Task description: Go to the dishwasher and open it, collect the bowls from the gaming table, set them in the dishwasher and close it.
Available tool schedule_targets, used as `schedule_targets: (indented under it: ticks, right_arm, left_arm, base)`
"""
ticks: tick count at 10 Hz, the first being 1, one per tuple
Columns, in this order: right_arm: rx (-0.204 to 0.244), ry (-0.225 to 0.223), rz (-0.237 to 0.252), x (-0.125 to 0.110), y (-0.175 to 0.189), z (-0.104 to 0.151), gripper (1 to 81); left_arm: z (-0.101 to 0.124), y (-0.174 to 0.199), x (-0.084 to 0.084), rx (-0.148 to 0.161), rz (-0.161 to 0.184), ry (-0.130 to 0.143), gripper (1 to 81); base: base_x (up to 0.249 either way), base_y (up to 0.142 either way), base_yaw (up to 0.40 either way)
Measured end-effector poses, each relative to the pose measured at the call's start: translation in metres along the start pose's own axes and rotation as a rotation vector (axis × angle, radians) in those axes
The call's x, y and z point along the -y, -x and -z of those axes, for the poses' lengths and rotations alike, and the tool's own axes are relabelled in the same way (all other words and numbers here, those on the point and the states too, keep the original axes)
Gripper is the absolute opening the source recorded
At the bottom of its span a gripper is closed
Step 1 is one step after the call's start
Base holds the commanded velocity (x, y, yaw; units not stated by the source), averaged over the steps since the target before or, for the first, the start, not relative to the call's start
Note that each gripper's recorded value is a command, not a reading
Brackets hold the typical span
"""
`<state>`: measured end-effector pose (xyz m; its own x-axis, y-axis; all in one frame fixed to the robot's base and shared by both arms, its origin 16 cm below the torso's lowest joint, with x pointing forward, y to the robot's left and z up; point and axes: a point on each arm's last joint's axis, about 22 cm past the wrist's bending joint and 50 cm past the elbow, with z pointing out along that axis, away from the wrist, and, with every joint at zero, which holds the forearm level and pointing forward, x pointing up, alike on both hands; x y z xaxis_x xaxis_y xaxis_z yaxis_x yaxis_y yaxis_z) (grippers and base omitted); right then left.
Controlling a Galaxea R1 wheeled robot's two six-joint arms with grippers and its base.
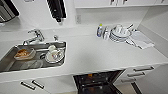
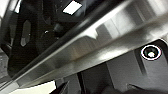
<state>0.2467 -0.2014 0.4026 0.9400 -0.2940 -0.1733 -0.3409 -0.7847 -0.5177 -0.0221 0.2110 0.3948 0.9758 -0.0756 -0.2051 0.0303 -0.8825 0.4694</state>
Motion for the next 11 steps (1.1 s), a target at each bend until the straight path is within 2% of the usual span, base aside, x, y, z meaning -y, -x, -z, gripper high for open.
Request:
schedule_targets:
  ticks: [1, 3, 5, 7, 9, 10, 11]
  right_arm:
    - [-0.023, 0.027, 0.023, -0.008, -0.023, 0.004, 81.1]
    - [-0.046, 0.027, 0.002, -0.008, -0.038, 0.007, 81.1]
    - [-0.067, -0.027, -0.011, 0.012, -0.055, 0.017, 81.1]
    - [-0.102, -0.112, -0.019, 0.049, -0.092, 0.042, 81.1]
    - [-0.189, -0.269, -0.017, 0.113, -0.153, 0.085, 81.1]
    - [-0.21, -0.357, -0.005, 0.15, -0.168, 0.105, 81.1]
    - [-0.187, -0.402, -0.01, 0.167, -0.155, 0.112, 81.1]
  left_arm:
    - [0.0, 0.0, 0.001, 0.0, 0.0, -0.001, 81.1]
    - [0.0, 0.0, 0.0, -0.001, 0.001, 0.002, 81.1]
    - [0.0, 0.0, -0.001, 0.0, 0.001, 0.003, 81.1]
    - [0.0, 0.0, -0.002, 0.0, 0.0, 0.003, 81.1]
    - [0.0, 0.0, -0.002, 0.001, 0.001, 0.003, 81.1]
    - [0.0, 0.0, -0.001, 0.001, 0.001, 0.003, 81.1]
    - [0.0, 0.0, -0.002, 0.001, 0.001, 0.003, 81.1]
  base:
    - [0.0, 0.0, 0.0]
    - [0.0, 0.0, 0.0]
    - [0.0, 0.0, 0.0]
    - [0.0, 0.0, 0.0]
    - [0.0, 0.0, 0.0]
    - [0.0, 0.0, 0.0]
    - [0.0, 0.0, 0.0]
